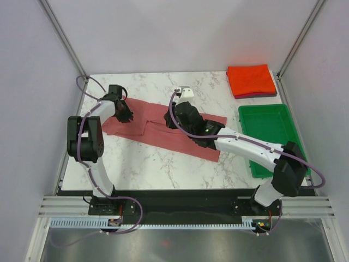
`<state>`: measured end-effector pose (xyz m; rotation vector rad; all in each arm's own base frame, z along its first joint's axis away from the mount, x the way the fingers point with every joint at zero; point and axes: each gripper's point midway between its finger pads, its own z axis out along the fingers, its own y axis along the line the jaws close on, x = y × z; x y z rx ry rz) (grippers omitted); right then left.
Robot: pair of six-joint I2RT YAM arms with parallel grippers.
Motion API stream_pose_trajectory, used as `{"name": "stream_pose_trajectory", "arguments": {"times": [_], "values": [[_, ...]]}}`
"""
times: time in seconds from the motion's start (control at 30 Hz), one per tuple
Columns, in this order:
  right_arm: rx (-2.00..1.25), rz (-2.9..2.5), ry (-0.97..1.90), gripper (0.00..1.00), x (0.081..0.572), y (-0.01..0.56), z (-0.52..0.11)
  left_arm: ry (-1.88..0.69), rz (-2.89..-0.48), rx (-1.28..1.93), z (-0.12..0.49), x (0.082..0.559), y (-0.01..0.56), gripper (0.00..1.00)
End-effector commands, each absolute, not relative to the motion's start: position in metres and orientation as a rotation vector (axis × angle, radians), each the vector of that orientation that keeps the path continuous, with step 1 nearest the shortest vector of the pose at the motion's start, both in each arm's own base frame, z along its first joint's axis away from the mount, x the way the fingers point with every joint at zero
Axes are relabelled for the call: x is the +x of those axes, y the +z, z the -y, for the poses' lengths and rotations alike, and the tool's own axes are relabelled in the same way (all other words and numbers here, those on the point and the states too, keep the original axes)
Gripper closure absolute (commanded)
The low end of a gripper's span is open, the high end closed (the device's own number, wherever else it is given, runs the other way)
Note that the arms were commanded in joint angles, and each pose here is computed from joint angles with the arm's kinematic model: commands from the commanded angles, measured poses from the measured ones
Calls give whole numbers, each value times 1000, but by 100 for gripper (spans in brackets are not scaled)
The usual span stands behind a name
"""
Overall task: Fold and stack the t-shirts
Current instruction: Fold the tshirt
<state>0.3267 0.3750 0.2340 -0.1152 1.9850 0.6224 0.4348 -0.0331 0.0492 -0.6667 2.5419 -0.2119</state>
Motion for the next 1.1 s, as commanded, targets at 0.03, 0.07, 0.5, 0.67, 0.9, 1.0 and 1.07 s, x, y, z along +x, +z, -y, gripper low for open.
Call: {"name": "stream_pose_trajectory", "arguments": {"times": [0.03, 0.07, 0.5, 0.67, 0.9, 1.0, 1.07], "values": [[-82, -1966, 534, 69, 323, 240, -333, -226, -2573, -713, 43, 448, 19, 73], [-77, -1976, 519, 70, 322, 234, -327, -224, -2583, -711, 43, 451, 13, 73], [76, -1942, 309, 69, 344, 235, -237, -565, -2412, -558, 87, 597, 38, 75], [62, -1958, 258, 69, 341, 241, -221, -737, -2286, -388, 119, 614, 116, 73], [21, -1977, 269, 64, 320, 247, -204, -712, -2161, -250, 139, 562, 207, 70], [18, -2032, 251, 64, 312, 235, -194, -750, -2135, -259, 146, 532, 234, 72], [-6, -2036, 312, 65, 300, 239, -196, -807, -2156, -219, 169, 511, 235, 75]]}}
